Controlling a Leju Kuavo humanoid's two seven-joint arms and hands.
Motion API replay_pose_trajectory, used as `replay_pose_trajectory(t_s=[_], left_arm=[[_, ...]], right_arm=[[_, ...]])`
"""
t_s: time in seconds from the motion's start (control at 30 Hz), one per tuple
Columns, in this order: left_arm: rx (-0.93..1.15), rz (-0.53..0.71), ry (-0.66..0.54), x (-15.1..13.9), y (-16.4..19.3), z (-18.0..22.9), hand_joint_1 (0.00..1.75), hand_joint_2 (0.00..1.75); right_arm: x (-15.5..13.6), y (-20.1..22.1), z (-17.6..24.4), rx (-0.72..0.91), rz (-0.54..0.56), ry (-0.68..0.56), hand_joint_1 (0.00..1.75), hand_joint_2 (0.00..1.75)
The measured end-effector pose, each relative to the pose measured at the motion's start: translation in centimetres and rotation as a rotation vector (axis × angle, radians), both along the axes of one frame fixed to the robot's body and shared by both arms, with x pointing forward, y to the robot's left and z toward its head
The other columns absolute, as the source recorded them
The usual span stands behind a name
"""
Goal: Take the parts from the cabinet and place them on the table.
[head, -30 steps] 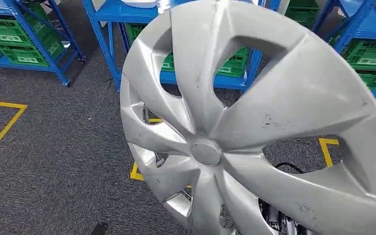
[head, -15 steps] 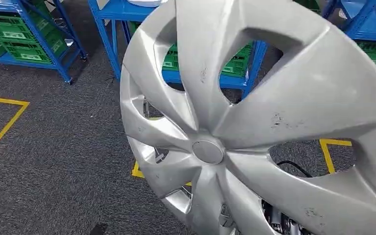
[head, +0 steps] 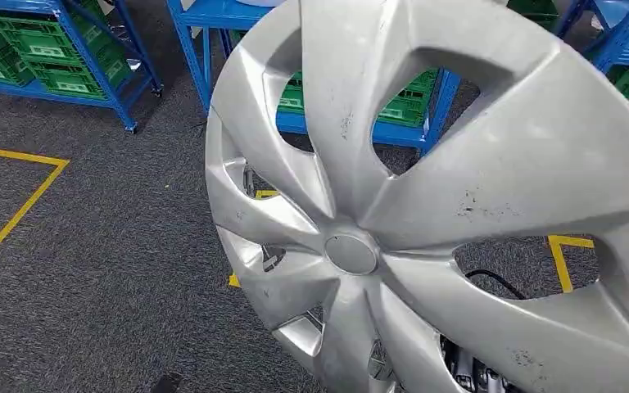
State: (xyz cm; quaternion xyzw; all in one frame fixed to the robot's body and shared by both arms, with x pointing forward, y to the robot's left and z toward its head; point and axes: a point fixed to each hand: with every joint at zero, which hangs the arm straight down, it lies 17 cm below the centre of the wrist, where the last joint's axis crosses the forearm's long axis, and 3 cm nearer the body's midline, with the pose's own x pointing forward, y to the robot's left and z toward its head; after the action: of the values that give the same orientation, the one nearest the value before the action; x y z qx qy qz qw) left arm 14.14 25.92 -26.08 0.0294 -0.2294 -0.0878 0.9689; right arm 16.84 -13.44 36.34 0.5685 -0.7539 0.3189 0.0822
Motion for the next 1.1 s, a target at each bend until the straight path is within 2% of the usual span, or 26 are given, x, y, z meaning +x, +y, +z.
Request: replay_pose_trajectory(t_s=[1.1], left_arm=[[0.007, -0.003, -0.013, 0.11, 0.35, 0.06, 0.00, 1.75]], right_arm=[[-0.21, -0.01, 0.19, 0.004, 0.005, -0.013, 1.75, 1.75]])
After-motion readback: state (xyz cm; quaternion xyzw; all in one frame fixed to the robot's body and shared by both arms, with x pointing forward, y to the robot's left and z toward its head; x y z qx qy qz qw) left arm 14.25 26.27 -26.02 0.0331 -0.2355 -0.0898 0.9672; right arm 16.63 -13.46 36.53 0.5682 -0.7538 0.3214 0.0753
